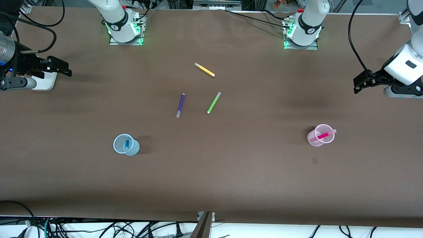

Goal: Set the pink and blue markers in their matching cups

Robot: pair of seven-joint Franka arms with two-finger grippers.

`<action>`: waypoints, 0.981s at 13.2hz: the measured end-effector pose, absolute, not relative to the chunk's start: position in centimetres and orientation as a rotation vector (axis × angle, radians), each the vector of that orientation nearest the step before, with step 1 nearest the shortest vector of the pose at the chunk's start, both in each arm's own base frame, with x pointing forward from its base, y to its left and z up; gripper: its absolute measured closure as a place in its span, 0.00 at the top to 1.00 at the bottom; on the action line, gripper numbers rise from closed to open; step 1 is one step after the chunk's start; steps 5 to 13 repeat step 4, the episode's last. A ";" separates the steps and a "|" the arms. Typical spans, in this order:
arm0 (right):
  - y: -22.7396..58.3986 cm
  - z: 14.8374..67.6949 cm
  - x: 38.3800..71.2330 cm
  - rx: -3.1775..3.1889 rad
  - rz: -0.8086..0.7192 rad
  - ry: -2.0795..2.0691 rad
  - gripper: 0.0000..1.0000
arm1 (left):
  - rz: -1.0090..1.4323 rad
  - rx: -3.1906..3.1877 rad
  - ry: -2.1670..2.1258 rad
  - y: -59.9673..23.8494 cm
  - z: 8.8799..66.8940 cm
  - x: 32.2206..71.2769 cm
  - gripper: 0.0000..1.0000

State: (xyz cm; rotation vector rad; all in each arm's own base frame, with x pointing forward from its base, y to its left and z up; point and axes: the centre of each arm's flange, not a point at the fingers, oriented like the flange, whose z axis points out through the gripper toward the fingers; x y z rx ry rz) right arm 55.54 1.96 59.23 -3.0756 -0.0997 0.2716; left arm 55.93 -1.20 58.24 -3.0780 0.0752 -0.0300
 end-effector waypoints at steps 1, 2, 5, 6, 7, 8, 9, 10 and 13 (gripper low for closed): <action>2.0 59.0 55.6 -3.075 0.290 -0.100 1.00 | -0.030 -3.078 0.075 -1.2 58.2 55.9 1.00; 2.0 58.9 55.7 -3.075 0.306 -0.100 1.00 | -0.029 -3.078 0.075 -1.2 58.2 55.9 1.00; 2.0 58.9 56.2 -3.076 0.314 -0.099 1.00 | -0.028 -3.078 0.075 -1.2 58.2 55.9 1.00; 2.0 58.9 56.2 -3.076 0.314 -0.099 1.00 | -0.028 -3.078 0.075 -1.2 58.2 55.9 1.00; 2.0 58.9 56.2 -3.076 0.314 -0.099 1.00 | -0.028 -3.078 0.075 -1.2 58.2 55.9 1.00; 2.0 58.9 56.2 -3.076 0.314 -0.099 1.00 | -0.028 -3.078 0.075 -1.2 58.2 55.9 1.00; 2.0 58.9 56.2 -3.076 0.314 -0.099 1.00 | -0.028 -3.078 0.075 -1.2 58.2 55.9 1.00; 2.0 58.9 56.2 -3.076 0.314 -0.099 1.00 | -0.028 -3.078 0.075 -1.2 58.2 55.9 1.00; 2.0 58.9 56.2 -3.076 0.314 -0.099 1.00 | -0.028 -3.078 0.075 -1.2 58.2 55.9 1.00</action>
